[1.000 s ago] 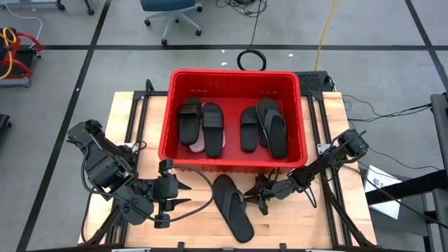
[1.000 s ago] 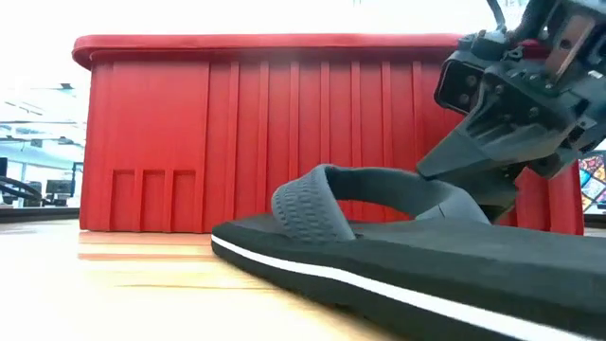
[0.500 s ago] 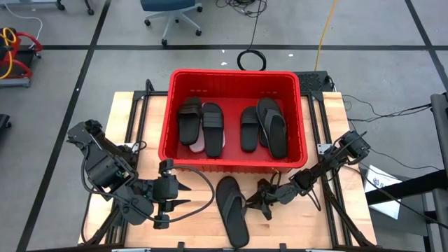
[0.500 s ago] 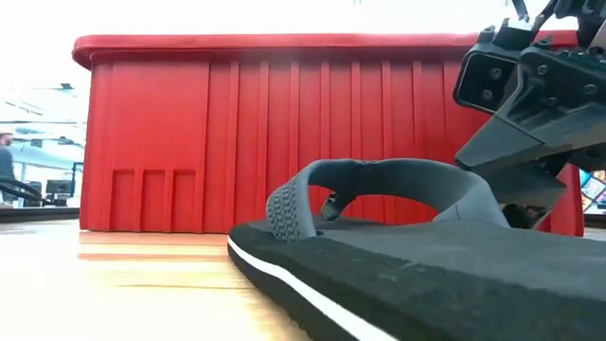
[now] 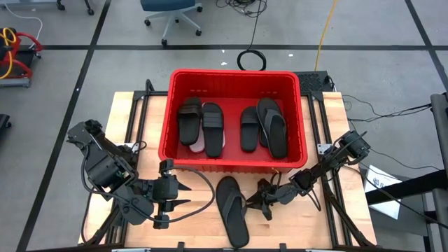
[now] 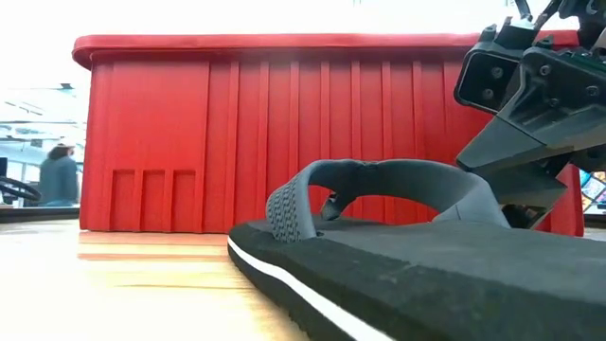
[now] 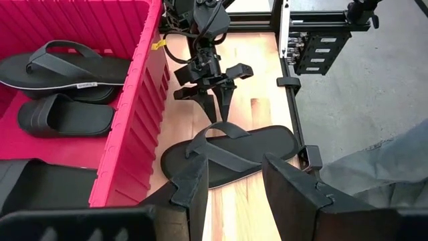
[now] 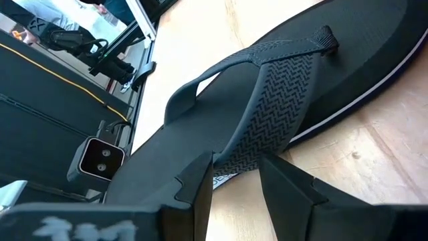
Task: Pick and place slides into bin
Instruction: Put the slipper into the bin
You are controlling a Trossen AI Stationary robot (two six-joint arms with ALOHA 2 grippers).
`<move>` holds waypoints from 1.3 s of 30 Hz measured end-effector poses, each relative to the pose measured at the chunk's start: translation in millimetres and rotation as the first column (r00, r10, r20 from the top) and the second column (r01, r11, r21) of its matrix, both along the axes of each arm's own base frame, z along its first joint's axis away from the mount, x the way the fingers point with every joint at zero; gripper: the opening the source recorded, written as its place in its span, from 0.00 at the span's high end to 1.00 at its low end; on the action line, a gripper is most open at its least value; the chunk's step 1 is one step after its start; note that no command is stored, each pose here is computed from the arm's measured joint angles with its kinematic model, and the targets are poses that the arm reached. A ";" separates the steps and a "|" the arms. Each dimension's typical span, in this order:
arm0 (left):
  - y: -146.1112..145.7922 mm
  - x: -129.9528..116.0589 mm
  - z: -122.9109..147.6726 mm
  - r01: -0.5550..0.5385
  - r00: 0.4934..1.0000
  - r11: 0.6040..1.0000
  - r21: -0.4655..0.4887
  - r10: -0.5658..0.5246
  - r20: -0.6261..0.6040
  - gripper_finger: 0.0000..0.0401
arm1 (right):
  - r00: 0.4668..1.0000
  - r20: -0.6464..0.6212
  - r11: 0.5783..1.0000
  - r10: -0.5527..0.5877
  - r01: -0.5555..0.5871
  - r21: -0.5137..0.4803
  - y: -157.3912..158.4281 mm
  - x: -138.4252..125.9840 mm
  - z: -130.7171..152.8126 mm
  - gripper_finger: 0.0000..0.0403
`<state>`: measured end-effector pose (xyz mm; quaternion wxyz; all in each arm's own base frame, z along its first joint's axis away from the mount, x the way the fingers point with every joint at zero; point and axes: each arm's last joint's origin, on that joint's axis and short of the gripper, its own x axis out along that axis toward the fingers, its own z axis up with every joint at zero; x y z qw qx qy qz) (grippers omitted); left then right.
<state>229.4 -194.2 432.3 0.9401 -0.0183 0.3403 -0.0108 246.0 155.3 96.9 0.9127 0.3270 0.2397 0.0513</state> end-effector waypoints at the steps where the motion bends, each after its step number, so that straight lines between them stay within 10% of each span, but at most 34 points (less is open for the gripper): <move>1: 0.0 0.0 0.0 -0.001 1.000 1.000 -0.001 0.001 0.000 0.66 | 1.000 0.000 1.000 -0.002 0.002 0.000 0.0 0.0 0.0 0.71; 12: 0.0 0.0 -0.1 -0.002 1.000 1.000 -0.003 0.002 -0.001 0.66 | 0.987 -0.025 0.986 -0.160 0.161 0.033 -7.7 2.0 -2.5 0.71; 39: 2.9 2.4 -0.2 -0.009 1.000 1.000 0.003 0.009 -0.001 0.66 | 0.992 0.005 0.990 -0.128 0.128 0.067 -0.2 14.0 8.2 0.71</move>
